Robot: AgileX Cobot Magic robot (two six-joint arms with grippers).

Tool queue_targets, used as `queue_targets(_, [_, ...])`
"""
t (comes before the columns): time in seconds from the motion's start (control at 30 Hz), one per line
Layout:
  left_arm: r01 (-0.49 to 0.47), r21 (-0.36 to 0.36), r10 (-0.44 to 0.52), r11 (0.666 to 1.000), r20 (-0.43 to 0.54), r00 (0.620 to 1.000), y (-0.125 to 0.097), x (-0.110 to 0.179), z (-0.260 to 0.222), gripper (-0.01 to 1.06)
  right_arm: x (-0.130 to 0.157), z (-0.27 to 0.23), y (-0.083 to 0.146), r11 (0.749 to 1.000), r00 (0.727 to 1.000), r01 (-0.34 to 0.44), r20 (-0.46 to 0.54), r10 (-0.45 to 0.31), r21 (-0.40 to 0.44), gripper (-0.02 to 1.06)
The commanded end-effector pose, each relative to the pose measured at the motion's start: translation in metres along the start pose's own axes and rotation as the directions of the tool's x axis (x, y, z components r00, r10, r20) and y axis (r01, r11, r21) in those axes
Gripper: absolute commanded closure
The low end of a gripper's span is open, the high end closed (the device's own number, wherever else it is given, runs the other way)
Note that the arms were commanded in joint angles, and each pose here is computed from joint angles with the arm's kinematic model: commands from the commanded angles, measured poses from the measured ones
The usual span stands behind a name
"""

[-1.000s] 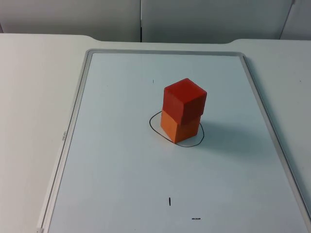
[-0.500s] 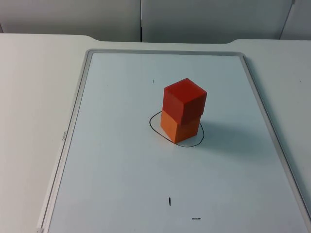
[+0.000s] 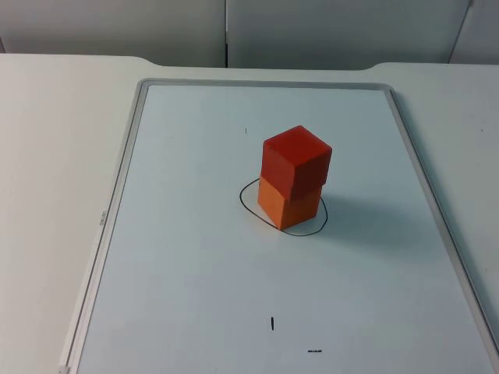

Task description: Pick up one cube with the left hand and another cube with the right hand. First place the cube in the right hand at the target position, then stack the cube in the left hand on top.

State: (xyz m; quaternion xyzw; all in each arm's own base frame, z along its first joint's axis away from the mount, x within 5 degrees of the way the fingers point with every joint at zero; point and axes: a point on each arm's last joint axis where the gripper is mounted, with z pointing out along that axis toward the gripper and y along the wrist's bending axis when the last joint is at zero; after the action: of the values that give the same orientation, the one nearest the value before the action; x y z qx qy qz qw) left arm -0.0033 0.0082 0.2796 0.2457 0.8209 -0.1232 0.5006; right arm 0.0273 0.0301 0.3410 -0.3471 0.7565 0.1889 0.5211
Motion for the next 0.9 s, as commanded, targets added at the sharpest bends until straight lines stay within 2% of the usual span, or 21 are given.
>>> queue_targets(0.0, [0.001,0.014,-0.001,1.0,0.012,1.0,-0.001,0.0,0.0,0.0,0.006,-0.002,0.002,1.0,0.999,0.002,-0.036,-0.002,-0.02,0.26])
queue_targets(0.17, [0.001,0.014,-0.001,1.0,0.012,1.0,-0.001,0.0,0.0,0.0,0.015,-0.021,0.003,1.0,1.0,-0.013,0.011,0.013,-0.004,0.26])
queue_targets(0.3, [0.0,0.012,0.0,1.0,0.012,1.0,-0.001,0.0,0.0,0.0,0.038,-0.055,0.0,0.996,0.992,-0.061,0.114,0.053,0.069,0.26])
queue_targets(0.33, [0.0,0.012,0.0,1.0,0.012,1.0,-0.001,0.0,0.0,0.0,0.038,-0.055,0.0,0.996,0.992,-0.061,0.114,0.053,0.069,0.26])
queue_targets(0.47, [0.0,0.012,0.0,1.0,0.012,1.0,-0.001,0.0,0.0,0.0,0.049,-0.057,0.0,0.994,0.996,-0.086,0.034,0.084,0.07,0.26])
queue_targets(0.87, [0.002,0.008,-0.003,1.0,0.012,1.0,0.0,0.0,0.0,0.0,0.077,-0.019,0.003,0.994,0.991,-0.088,-0.092,0.093,0.061,0.26])
